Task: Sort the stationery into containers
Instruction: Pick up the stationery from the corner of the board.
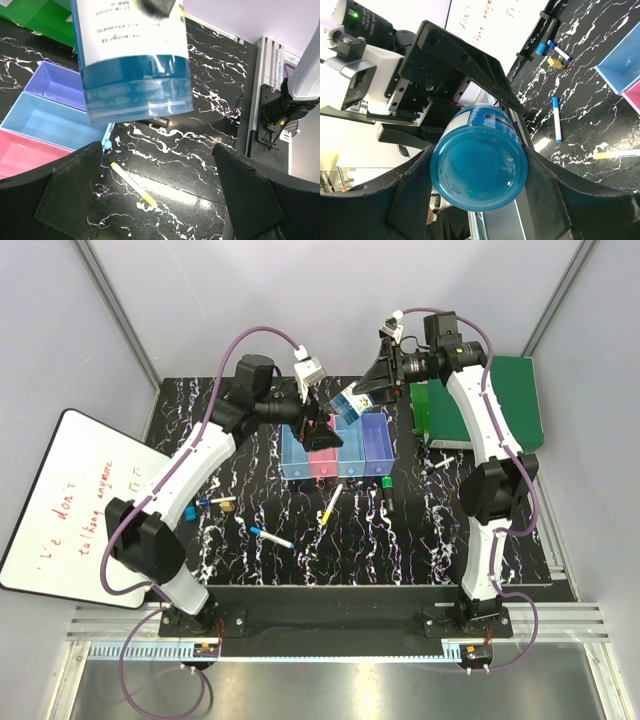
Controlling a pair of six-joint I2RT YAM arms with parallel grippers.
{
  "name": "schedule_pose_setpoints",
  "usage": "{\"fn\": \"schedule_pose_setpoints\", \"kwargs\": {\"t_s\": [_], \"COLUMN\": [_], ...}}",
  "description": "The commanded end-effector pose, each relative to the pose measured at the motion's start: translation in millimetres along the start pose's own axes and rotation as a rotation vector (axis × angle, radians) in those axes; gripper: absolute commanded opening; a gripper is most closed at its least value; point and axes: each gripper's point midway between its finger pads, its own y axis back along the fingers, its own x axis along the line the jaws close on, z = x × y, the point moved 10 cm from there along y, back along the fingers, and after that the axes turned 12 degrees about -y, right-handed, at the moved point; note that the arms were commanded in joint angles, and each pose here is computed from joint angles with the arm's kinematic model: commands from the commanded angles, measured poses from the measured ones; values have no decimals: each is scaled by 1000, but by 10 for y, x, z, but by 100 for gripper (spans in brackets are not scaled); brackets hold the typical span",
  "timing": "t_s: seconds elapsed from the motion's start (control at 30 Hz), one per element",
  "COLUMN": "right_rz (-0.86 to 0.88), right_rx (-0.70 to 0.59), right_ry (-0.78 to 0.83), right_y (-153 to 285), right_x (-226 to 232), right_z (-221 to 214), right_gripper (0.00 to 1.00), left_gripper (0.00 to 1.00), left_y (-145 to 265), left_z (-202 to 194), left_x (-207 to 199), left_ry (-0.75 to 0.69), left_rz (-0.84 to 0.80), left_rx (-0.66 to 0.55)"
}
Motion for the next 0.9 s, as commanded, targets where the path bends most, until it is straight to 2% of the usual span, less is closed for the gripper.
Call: {"fn": "schedule_pose_setpoints", "kwargs": {"t_s": [0.0, 0.63, 0.87], "right_rz": [89, 139, 157], "right_rx": [27, 105, 130], "right_ry": [91, 64, 43], "right_y": [100, -75, -124], "right_x": [453, 429, 401], "right_z": [-169, -218, -220], "right_gripper": [0, 0, 0], "left_gripper": [99, 95, 85], "left_y": [43, -57, -118], "left_z": [175, 448, 482], "left_x": [-1, 75, 57], "left_ry": [-49, -85, -78], "left_rz": [25, 55, 60], "left_rx": [-47, -98, -105]}}
